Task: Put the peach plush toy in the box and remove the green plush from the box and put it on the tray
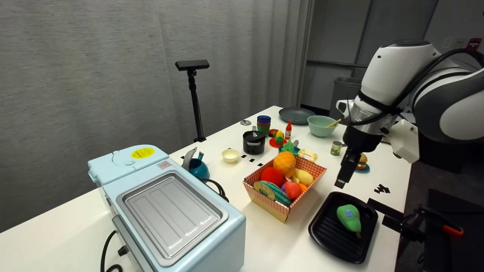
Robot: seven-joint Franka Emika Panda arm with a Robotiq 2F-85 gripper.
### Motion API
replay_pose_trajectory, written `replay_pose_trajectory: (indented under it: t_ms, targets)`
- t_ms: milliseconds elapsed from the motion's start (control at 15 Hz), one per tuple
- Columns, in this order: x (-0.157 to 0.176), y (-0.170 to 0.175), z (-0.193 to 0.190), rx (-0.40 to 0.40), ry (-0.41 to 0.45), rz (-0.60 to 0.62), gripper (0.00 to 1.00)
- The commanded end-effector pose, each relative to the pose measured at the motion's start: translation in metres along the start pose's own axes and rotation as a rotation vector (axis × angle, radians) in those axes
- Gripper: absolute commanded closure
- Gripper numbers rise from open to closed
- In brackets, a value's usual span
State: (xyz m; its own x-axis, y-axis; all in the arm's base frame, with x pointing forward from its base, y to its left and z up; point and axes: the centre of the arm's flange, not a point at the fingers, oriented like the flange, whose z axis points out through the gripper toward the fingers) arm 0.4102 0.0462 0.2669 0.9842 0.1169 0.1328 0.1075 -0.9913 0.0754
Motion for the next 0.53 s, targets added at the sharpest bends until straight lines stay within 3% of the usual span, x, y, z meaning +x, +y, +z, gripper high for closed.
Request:
replay_pose_trajectory:
  t_ms: [0, 67, 133, 467]
  targets:
    - [-0.019, -0.007, -0.019, 0.016, 0.142, 0.027, 0.0]
    - [-0.017, -0.009, -0.022, 0.024, 0.16, 0.029, 0.0]
    - [0.003, -0.006, -0.015, 0.014, 0.108, 0.01, 0.0]
    - [0.007, -0.008, -0.019, 0.019, 0.135, 0.009, 0.0]
